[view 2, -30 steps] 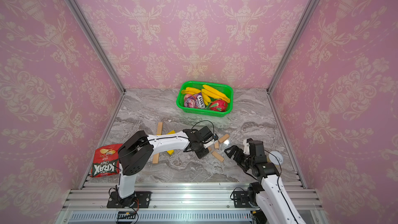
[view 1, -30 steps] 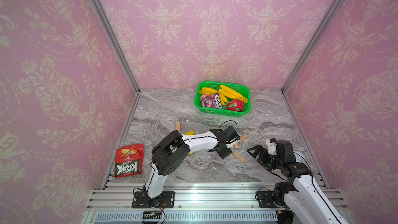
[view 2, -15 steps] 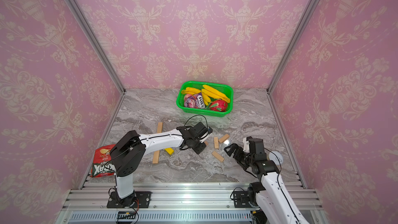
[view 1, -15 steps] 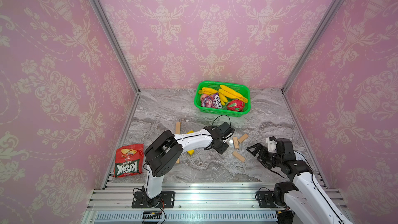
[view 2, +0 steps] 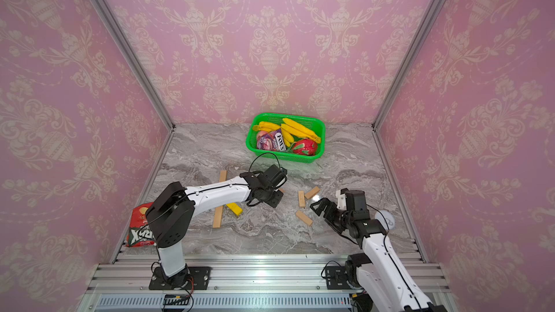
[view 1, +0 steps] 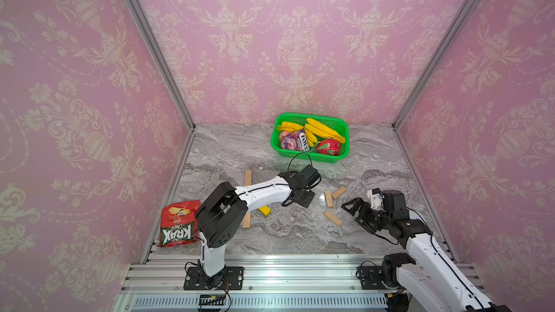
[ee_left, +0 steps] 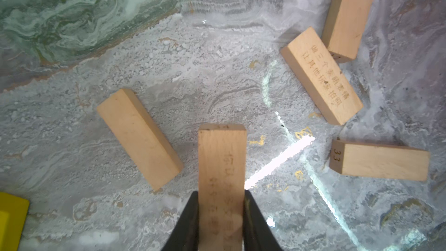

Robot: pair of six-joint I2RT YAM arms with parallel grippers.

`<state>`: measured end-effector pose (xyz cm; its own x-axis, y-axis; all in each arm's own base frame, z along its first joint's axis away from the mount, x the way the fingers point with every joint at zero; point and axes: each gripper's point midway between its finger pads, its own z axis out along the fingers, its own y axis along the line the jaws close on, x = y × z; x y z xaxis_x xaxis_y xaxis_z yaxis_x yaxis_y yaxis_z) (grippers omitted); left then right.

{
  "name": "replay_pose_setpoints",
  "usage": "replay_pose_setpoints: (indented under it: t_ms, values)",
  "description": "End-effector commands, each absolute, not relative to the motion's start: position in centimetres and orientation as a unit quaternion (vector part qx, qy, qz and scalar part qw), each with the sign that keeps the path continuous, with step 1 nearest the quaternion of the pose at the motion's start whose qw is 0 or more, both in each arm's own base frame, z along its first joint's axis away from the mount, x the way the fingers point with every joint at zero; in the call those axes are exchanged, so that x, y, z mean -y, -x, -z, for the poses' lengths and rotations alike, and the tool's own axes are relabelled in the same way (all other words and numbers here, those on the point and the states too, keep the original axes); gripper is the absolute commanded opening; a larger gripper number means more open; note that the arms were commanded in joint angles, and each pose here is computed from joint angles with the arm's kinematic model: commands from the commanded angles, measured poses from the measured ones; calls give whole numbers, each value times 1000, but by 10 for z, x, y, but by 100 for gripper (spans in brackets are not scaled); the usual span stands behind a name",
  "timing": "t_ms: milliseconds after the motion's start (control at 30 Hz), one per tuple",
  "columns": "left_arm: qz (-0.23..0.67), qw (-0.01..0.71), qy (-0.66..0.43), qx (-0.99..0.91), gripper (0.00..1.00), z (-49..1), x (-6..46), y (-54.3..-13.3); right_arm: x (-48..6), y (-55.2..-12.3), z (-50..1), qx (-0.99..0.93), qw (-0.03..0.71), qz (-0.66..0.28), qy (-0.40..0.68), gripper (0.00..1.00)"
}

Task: Assemble the letter k with building blocks
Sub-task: Pick up the building block from the center of the board, then assemble the building block at the center of the board.

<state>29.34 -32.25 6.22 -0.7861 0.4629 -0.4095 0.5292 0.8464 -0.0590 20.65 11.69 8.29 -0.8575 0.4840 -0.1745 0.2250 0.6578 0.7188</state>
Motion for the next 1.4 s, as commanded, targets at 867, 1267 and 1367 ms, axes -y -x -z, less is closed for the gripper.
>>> replay_pose_setpoints:
  t_ms: [867,1267,1367]
  values:
    - [74,138,-83,-984,22,-51,245,-258,-175,-230,-87,-904,161,-382,-105,100]
    - [62,129,-59,-988,21,-44,233,-248,-182,-240,-84,-906,155,-380,-103,100]
    - [61,131,-38,-989,21,-41,232,-247,-181,-242,-90,-904,163,-380,-104,100]
